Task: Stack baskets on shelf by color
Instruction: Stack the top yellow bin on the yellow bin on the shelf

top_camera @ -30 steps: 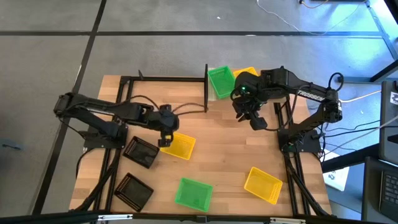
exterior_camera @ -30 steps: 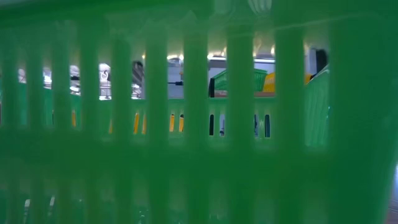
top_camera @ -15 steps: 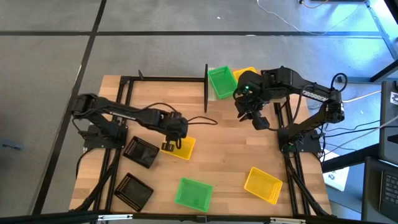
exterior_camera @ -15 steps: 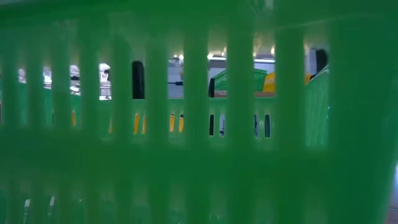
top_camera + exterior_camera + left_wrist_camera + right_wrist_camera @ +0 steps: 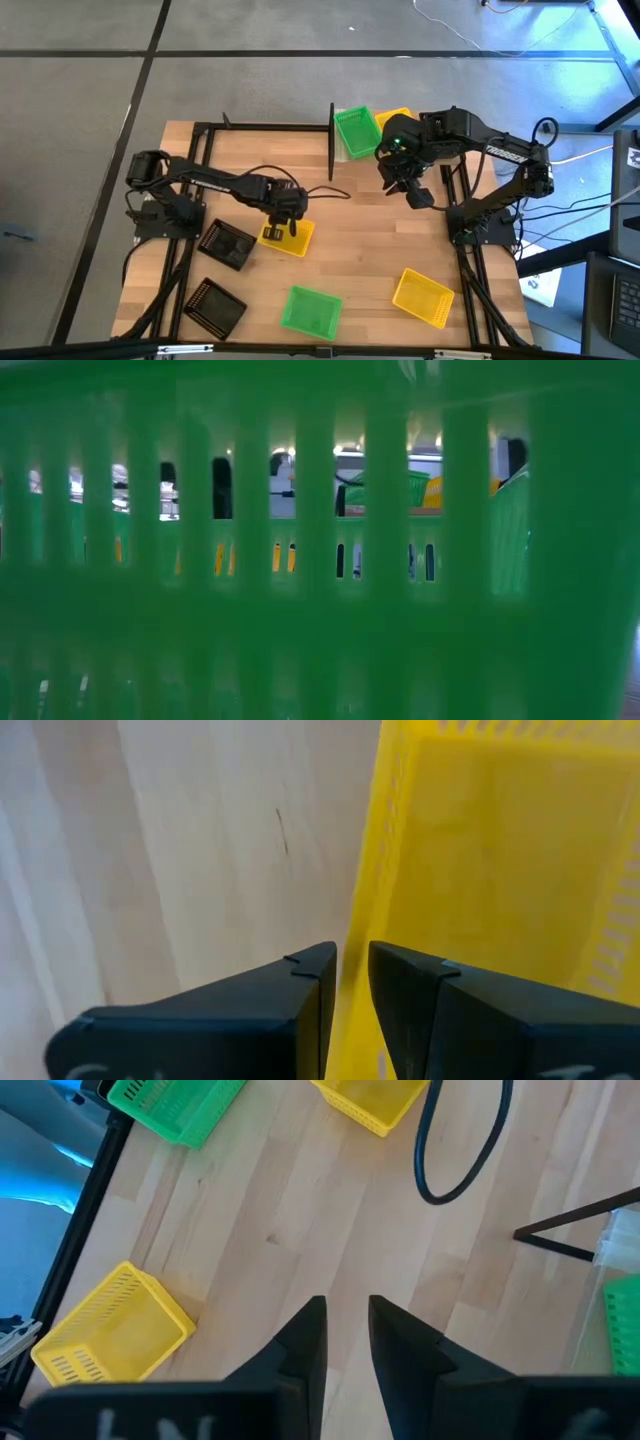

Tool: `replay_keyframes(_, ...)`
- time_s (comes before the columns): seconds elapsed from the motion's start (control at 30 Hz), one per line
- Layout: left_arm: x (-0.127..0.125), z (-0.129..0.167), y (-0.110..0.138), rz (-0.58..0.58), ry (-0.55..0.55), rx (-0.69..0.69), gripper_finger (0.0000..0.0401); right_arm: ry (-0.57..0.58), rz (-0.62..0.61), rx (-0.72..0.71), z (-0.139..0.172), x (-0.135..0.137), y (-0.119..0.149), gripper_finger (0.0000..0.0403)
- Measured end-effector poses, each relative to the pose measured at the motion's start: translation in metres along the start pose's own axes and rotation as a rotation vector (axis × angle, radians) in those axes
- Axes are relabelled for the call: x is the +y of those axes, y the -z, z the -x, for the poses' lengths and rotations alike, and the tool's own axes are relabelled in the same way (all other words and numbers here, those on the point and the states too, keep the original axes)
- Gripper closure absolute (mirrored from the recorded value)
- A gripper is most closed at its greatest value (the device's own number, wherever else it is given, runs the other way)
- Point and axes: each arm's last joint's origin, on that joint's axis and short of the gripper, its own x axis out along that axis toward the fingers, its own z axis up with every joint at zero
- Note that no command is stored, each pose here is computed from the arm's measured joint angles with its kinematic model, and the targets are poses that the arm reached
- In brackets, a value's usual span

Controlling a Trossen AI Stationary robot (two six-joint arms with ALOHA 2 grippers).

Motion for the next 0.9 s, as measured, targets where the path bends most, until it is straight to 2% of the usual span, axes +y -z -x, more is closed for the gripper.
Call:
replay_keyframes(0.27, -0.002, -0.017, -0.001, -0.003, 0.031, 0.035, 0.0348, 0.000, 0.000, 0.000, 0.000, 0.000, 0.000, 0.0327)
replay_keyframes(0.43, -0.003, -0.016, -0.007, 0.009, 0.088, -0.008, 0.0392, 0.001, 0.001, 0.000, 0.002, 0.001, 0.001, 0.0327)
replay_keyframes(0.53, 0.000, -0.007, -0.019, 0.039, 0.089, -0.065, 0.0398, 0.012, 0.000, -0.020, 0.010, 0.006, 0.005, 0.0327)
replay_keyframes(0.73, 0.014, 0.019, -0.049, 0.177, 0.040, -0.204, 0.0400, 0.144, -0.141, -0.059, 0.035, 0.019, 0.018, 0.0327)
replay_keyframes(0.9, 0.029, 0.053, -0.074, 0.243, -0.155, -0.307, 0.0400, 0.332, -0.221, -0.088, 0.058, 0.033, 0.032, 0.0327)
